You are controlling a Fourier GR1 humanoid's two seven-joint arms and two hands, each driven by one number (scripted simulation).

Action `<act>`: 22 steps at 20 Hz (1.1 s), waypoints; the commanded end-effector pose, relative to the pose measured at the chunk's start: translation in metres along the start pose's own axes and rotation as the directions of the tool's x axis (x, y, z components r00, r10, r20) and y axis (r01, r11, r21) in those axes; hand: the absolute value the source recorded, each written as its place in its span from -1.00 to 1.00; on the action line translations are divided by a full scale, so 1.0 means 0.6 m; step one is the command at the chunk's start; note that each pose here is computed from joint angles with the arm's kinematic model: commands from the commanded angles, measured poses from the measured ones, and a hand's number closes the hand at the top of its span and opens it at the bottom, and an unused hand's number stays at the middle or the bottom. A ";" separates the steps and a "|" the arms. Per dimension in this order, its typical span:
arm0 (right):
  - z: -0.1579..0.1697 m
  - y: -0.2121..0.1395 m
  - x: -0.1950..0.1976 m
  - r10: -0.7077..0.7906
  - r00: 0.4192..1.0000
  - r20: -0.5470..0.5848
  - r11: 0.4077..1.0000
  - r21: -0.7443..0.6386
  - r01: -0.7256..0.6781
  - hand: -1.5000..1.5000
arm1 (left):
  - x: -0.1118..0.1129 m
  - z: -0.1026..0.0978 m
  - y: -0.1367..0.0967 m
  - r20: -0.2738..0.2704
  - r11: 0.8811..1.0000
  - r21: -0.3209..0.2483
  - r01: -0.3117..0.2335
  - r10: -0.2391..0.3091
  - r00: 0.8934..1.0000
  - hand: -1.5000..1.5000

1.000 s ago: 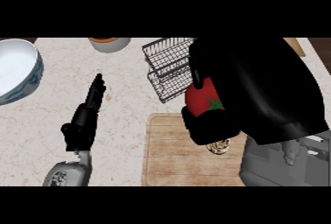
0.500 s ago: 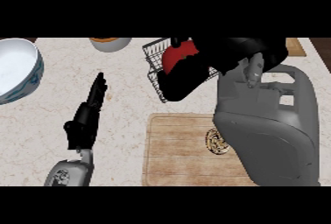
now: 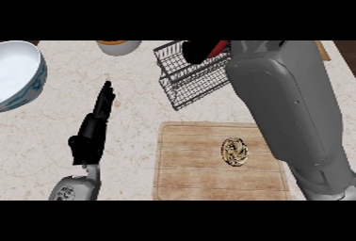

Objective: Pick the tomato from the cutting board and place it in the tiered basket

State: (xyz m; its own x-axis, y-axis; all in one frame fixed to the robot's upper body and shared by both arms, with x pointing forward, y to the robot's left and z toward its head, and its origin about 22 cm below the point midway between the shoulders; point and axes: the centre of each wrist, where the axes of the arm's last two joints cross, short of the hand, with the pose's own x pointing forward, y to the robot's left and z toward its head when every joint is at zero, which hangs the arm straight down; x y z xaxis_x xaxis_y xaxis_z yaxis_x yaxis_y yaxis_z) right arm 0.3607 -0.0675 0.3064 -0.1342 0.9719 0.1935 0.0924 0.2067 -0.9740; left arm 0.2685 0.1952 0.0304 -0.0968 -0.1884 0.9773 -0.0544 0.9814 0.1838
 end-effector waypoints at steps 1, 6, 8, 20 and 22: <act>-0.037 0.046 -0.030 0.041 0.999 -0.009 0.999 -0.009 -0.041 1.00 | -0.027 0.011 0.011 -0.003 1.000 0.002 -0.003 0.003 1.000 0.00; -0.071 0.047 -0.038 -0.122 0.983 -0.134 0.991 0.032 0.127 1.00 | 0.014 0.009 -0.003 0.003 1.000 -0.015 0.003 -0.003 1.000 0.00; -0.085 0.068 -0.101 -0.226 0.958 -0.179 0.972 0.019 0.233 -1.00 | 0.011 -0.005 0.003 0.014 1.000 -0.019 0.002 -0.002 1.000 0.00; -0.076 0.018 -0.161 -0.614 0.775 -0.149 0.788 -0.186 0.587 -1.00 | -0.021 -0.009 0.019 -0.020 1.000 0.031 0.002 -0.002 1.000 0.00; -0.077 0.012 -0.177 -0.622 0.752 -0.217 0.781 -0.241 0.576 -1.00 | -0.004 0.008 0.014 -0.001 1.000 0.012 0.001 -0.001 1.000 0.00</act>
State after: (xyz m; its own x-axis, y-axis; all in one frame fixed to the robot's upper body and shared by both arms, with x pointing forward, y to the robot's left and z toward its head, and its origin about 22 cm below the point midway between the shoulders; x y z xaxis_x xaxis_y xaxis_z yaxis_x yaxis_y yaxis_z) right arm 0.4245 -0.1432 0.2777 0.0053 0.6991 0.7150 0.1415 0.7073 -0.6926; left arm 0.2691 0.2045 0.0301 -0.0921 -0.1875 0.9779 -0.0652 0.9811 0.1820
